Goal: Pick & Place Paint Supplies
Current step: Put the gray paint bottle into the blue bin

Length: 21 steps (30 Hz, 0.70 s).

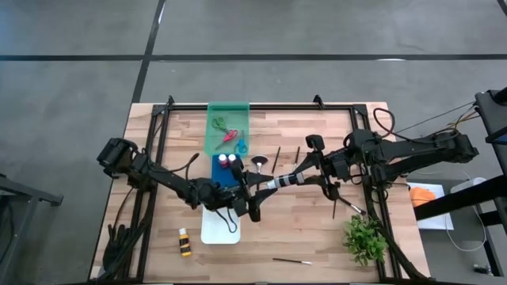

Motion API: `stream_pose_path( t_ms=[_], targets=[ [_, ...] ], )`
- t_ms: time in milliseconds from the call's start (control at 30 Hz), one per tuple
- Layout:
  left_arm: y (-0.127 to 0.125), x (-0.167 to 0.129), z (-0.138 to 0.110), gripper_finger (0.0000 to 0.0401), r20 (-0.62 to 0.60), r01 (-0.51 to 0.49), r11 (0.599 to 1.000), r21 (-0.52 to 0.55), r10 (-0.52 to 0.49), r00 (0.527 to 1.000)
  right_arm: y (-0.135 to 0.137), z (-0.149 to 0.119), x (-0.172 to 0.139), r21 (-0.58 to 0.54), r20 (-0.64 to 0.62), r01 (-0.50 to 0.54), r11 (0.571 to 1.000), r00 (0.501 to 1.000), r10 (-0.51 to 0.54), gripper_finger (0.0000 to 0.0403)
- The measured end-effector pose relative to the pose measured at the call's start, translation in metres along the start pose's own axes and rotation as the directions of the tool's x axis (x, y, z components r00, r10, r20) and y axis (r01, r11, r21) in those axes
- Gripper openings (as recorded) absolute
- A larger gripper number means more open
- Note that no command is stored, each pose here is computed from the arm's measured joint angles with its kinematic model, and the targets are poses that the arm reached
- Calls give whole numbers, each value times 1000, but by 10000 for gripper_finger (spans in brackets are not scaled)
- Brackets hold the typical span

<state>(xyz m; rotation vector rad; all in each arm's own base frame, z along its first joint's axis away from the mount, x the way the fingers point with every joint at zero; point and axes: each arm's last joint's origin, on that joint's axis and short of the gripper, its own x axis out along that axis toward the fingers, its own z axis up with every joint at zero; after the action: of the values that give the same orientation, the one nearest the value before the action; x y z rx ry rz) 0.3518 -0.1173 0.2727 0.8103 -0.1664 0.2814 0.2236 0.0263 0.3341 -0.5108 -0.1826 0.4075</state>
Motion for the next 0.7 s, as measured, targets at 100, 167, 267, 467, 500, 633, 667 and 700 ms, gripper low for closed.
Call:
stream_pose_path(
  t_ms=[100,167,267,467,500,633,667,700],
  targets=[
    [0,0,0,187,9,4,1000,6,-4,1000,1,-1,0,2,-4,-2,1000,1000,2,144],
    [0,0,1,187,10,6,1000,9,-6,1000,1,-2,0,5,-10,-3,1000,1000,3,144],
    [-1,0,1,187,12,7,1000,9,-7,1000,1,-2,0,8,-17,-6,1000,1000,6,144],
    [-1,0,1,185,11,9,1000,-9,-9,1000,1,-2,0,7,-16,-6,1000,1000,6,144],
    [-1,0,1,183,10,9,1000,-11,-9,1000,1,-2,0,7,-16,-5,1000,1000,6,144],
    [-1,0,0,165,5,15,1000,-26,-14,1000,1,-2,0,7,-16,-5,1000,1000,5,144],
    [-1,0,0,158,4,15,999,-31,-15,1000,1,-2,0,7,-16,-5,1000,1000,6,144],
    [-1,0,0,150,4,16,999,-31,-15,1000,1,-2,0,7,-16,-6,1000,1000,6,144]
  ],
)
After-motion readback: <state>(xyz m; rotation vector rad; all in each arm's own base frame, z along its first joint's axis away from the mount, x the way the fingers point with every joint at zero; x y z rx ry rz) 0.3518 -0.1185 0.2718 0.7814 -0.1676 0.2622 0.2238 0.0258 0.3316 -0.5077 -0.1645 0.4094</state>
